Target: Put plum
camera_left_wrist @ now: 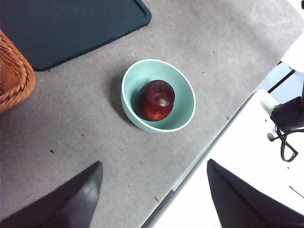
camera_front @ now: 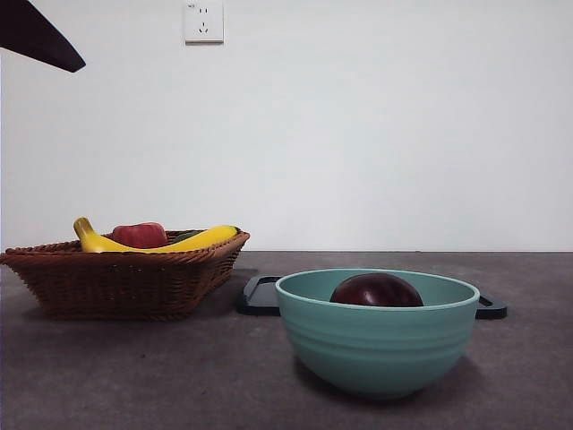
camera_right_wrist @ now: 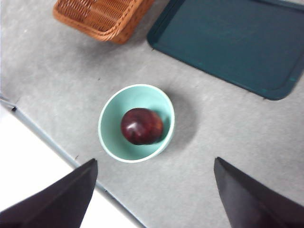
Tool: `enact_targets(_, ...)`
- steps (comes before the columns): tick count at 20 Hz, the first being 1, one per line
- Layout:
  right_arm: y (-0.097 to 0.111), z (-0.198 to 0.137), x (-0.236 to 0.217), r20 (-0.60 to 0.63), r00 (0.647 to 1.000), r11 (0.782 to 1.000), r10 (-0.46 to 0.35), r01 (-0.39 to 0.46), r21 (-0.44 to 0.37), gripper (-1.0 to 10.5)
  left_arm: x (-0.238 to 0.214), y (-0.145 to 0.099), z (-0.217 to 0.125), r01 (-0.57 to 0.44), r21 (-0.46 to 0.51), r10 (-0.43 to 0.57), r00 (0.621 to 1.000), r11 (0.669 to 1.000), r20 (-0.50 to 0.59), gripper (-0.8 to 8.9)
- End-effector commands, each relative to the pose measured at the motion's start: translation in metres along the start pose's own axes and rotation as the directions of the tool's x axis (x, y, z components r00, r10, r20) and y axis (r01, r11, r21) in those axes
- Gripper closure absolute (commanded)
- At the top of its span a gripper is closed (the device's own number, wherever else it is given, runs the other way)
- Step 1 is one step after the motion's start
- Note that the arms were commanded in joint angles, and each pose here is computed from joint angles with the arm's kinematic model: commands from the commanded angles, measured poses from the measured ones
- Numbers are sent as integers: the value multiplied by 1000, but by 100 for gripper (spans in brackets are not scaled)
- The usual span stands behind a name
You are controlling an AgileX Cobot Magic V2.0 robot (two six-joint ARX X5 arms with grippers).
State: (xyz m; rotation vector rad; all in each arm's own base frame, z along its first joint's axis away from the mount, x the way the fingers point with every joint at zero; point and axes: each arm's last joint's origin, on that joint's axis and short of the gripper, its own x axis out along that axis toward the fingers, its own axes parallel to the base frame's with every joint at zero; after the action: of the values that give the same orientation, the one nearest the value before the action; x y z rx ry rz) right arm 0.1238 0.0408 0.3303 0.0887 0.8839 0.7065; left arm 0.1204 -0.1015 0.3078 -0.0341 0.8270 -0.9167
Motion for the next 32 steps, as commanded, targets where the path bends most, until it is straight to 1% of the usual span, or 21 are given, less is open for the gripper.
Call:
enact_targets(1,2,3,2,-8,1000,1000,18,-18,25,556,0,-1,2,8,2,-8,1000,1000,5,470)
enact_targets(3,-1,-1,17,-49,998,998,38,-35,58,556,0,-1,2,8,3,-8,1000,1000,7,470)
enact_targets(7,-12,-11,66,-90,992,989,86,-74,129,556,0,-1,2,8,3,-8,1000,1000,5,470)
enact_targets(9,-14,-14,89,-112,988,985,106,-90,144,557,0,-1,2,8,3,-8,1000,1000,6,470)
enact_targets(10,-15,-14,100,-120,988,987,100,-82,141,570,0,-1,2,8,4,-8,1000,1000,6,470)
enact_targets(11,-16,-13,109,-133,988,989,76,-59,134,594,0,-1,2,8,3,-8,1000,1000,5,470)
enact_targets(14,-16,-10,135,-170,985,994,41,-23,108,604,0,-1,2,8,3,-8,1000,1000,6,470)
enact_targets(15,-16,-10,143,-180,983,995,21,-3,100,630,0,-1,2,8,3,-8,1000,1000,5,470)
enact_targets(19,-21,-10,171,-215,975,994,-64,81,71,680,0,-1,2,8,3,-8,1000,1000,5,470)
enact_targets(21,-23,-10,180,-224,971,993,-78,95,66,725,0,-1,2,8,4,-8,1000,1000,6,470)
enact_targets(25,-27,-11,193,-237,968,993,-80,99,71,773,0,-1,2,7,7,-7,1000,1000,6,470)
enact_targets(29,-28,-11,197,-235,969,993,-72,92,72,884,0,-1,2,7,7,-8,1000,1000,6,470)
enact_targets(30,-28,-10,197,-229,972,994,-60,79,72,924,0,-1,2,8,8,-8,1000,1000,6,470)
enact_targets(32,-27,-9,197,-222,974,996,-36,54,76,937,0,-1,2,8,8,-8,1000,1000,6,470)
